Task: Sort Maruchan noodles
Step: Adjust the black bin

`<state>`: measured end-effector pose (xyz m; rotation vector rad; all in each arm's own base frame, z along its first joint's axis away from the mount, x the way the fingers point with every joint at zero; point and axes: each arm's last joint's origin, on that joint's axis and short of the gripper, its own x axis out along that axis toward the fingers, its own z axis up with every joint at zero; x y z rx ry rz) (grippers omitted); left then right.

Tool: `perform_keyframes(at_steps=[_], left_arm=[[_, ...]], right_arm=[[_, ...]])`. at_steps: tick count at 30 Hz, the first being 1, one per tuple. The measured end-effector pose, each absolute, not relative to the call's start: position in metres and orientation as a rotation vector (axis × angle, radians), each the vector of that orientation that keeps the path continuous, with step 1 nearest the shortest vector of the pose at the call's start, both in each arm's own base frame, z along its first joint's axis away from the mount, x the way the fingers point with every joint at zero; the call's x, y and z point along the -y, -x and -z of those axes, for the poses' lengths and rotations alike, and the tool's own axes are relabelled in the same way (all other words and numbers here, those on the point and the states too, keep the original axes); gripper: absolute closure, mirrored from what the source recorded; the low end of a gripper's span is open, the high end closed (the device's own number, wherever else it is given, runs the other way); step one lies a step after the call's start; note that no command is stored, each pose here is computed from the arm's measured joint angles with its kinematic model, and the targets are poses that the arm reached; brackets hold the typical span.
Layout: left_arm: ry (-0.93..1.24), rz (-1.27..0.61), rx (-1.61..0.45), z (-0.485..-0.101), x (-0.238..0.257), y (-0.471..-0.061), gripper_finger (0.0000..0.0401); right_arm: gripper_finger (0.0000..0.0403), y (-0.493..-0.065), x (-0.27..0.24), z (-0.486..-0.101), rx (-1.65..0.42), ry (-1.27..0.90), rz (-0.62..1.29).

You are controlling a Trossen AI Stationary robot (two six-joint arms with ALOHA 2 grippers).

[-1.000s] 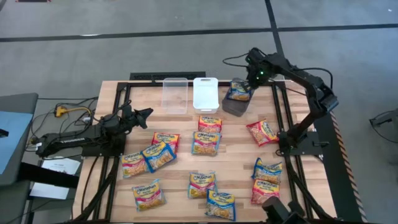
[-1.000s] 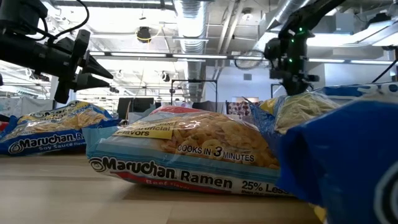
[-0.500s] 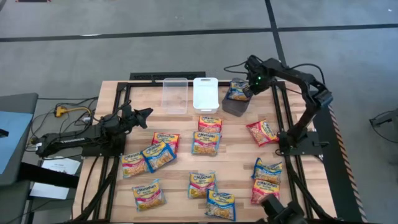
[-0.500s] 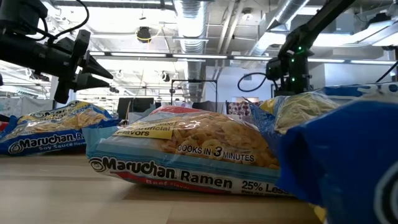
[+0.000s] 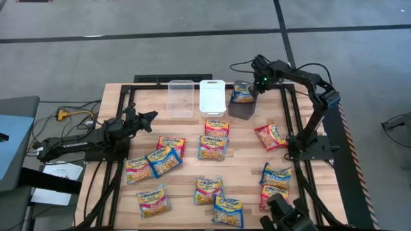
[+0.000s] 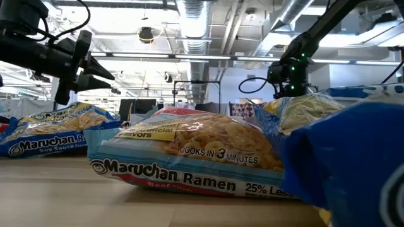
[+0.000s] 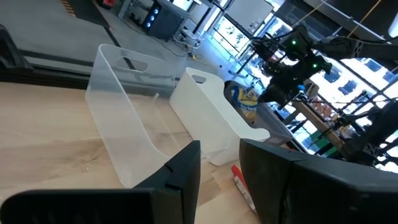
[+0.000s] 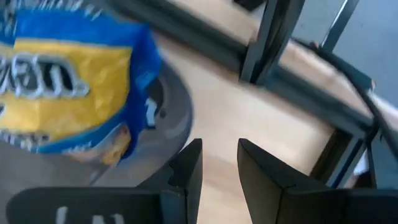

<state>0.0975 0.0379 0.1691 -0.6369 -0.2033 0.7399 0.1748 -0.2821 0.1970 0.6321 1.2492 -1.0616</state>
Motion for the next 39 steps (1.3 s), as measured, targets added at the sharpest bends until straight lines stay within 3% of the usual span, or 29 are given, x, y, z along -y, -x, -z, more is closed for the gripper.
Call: perform_keyframes(at_steps=[17, 25, 31, 39], left_arm=[[0.634, -0.752, 0.207, -0.169, -0.038, -0.097, 0.0301], [0.635, -0.752, 0.208, -0.169, -0.038, -0.097, 0.0301], [0.635, -0.752, 0.208, -0.169, -0.038, -0.097, 0.0301], [0.634, -0.752, 0.207, -0.169, -0.038, -0.097, 0.0301]], right_arm=[[0.0278, -0.192, 0.284, -0.203, -1.125, -0.559, 1.061], [0.0278, -0.188, 0.281, -0.240, -1.123, -0.563, 1.071], [0.0278, -0.198, 0.253, -0.269, -1.137, -0.738, 0.793], [0.0278, -0.228, 0.213, -0.275, -1.133, -0.819, 0.459]])
